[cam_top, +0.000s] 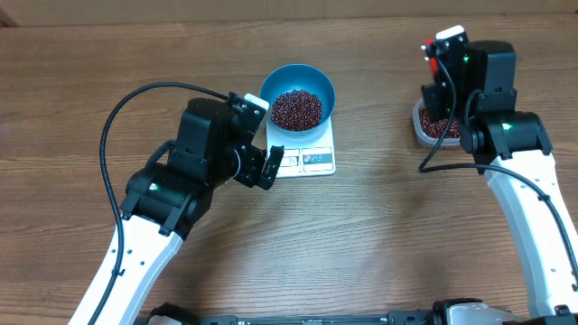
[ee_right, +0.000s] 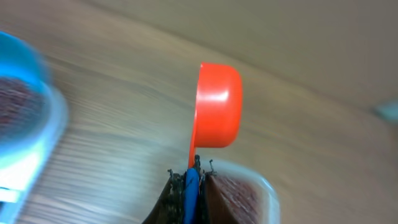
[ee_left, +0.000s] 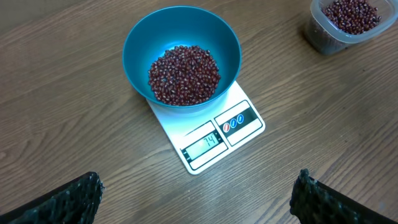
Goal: Scoop item into bowl and weigh 150g on scale
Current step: 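Move the empty red cup back to the bean tub, then scoop beans a third time with the red cup, then carry the red cup over the blue bowl and tilt to pour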
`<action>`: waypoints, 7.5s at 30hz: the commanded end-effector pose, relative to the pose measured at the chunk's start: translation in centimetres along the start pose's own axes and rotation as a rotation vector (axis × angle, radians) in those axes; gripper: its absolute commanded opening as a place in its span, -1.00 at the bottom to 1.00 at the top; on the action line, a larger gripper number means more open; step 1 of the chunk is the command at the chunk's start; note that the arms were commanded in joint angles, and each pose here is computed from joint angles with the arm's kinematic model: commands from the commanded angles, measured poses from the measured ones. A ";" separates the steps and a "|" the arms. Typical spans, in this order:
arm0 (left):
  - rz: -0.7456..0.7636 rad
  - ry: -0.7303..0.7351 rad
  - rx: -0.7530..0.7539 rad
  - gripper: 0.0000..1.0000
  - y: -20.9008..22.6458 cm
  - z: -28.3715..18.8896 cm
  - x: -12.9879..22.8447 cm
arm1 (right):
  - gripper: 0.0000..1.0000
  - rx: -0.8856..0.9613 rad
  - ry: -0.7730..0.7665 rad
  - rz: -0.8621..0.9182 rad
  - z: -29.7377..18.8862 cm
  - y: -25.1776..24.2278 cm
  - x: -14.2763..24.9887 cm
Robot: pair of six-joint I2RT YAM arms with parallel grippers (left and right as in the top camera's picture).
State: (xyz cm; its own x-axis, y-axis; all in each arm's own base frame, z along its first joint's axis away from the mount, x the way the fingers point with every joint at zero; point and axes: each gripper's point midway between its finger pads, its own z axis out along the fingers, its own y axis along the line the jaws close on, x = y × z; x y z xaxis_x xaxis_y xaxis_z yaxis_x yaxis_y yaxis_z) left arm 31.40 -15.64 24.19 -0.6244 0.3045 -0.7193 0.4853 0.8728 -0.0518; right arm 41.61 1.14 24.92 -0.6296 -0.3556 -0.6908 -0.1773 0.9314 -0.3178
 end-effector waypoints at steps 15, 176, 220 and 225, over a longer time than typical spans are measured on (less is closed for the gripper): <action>0.015 0.008 0.015 0.99 -0.1 0.3 0.1 | -0.93 0.219 0.378 0.093 2.7 -4.6 8.7; 0.015 0.008 0.015 0.99 -0.1 0.3 0.1 | -0.93 -1.170 -0.059 0.855 2.0 1.6 6.0; 0.015 0.009 0.015 0.99 -0.1 0.3 0.1 | -0.93 -0.843 -0.428 -0.215 6.3 18.1 -4.1; 0.015 0.008 0.015 0.99 -0.1 0.3 0.1 | -0.93 -0.793 -0.510 -0.406 6.4 18.1 -4.1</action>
State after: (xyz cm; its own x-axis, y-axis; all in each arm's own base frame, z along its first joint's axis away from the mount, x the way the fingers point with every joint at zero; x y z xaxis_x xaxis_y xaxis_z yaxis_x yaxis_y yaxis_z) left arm 31.40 -15.64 24.18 -0.6247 0.3046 -0.7190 0.4855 0.8727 -0.0521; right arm 45.00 19.03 16.98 -0.2264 -0.3768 -0.8982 -0.8584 0.5131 0.0011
